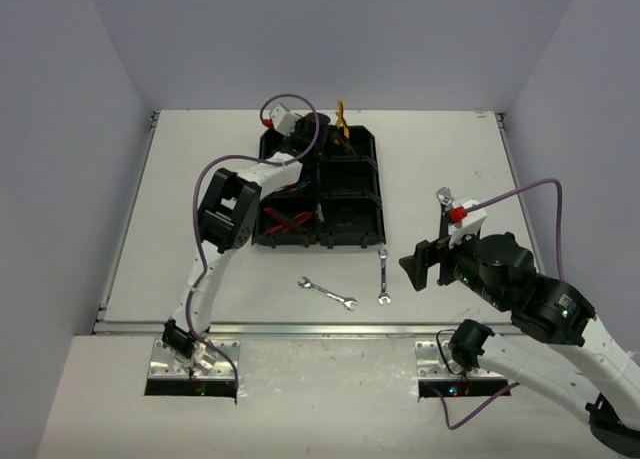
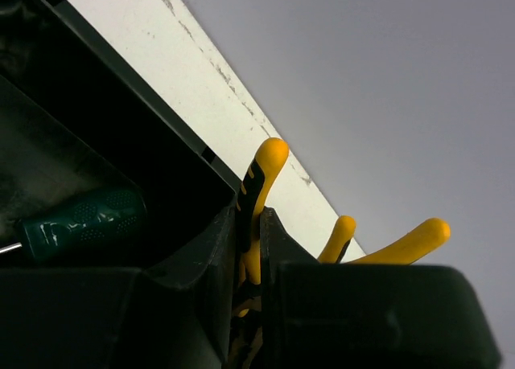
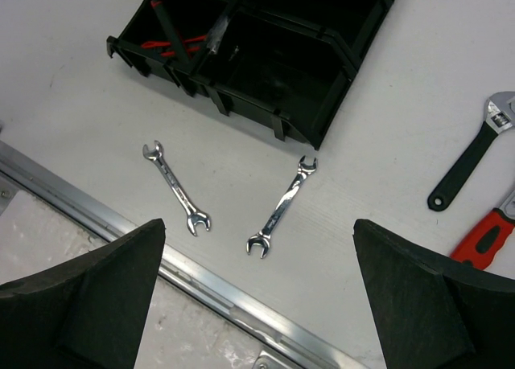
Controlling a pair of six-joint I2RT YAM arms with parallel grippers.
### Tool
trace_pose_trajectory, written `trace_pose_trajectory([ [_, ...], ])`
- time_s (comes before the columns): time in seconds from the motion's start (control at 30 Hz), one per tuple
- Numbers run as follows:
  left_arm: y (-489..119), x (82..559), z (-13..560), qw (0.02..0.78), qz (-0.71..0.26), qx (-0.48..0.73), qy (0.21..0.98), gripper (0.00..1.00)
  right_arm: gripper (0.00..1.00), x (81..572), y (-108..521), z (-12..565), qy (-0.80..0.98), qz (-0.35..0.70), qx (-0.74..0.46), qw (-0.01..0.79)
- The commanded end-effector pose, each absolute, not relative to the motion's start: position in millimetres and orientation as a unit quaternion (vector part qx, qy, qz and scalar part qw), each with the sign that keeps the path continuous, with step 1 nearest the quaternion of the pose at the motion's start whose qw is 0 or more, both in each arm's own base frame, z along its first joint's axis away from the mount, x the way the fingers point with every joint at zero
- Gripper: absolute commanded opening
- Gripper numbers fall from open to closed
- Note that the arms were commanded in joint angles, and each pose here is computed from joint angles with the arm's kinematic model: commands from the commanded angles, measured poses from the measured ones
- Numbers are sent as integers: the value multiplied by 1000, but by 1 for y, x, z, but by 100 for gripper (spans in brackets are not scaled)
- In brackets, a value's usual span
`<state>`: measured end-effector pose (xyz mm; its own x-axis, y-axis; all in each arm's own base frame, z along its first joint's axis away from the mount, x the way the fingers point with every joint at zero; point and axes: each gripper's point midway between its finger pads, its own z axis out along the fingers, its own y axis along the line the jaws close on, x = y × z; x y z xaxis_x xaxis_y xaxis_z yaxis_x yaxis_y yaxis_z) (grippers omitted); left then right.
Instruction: Sort the tools into containers
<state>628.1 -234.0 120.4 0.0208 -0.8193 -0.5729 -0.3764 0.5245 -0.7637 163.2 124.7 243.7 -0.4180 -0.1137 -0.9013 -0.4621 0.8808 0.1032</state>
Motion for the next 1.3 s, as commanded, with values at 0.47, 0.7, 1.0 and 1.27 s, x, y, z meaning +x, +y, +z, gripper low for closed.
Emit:
trace_pose_trajectory([
  [0.47, -255, 593, 276, 579, -348, -454, 581, 80, 99, 183, 127, 236, 834, 129, -167, 510],
  [0.7, -244, 525, 378, 616, -345, -353, 613, 100, 99, 199, 141, 193, 882, 84, -146, 440],
  [1.0, -155, 366, 301, 540, -263, -355, 716, 100, 99, 243, 147, 161, 911, 97, -61, 397],
  [1.27, -109, 263, 234, 492, -183, -241, 816, 100, 99, 252, 139, 116, 941, 57, -20, 333],
])
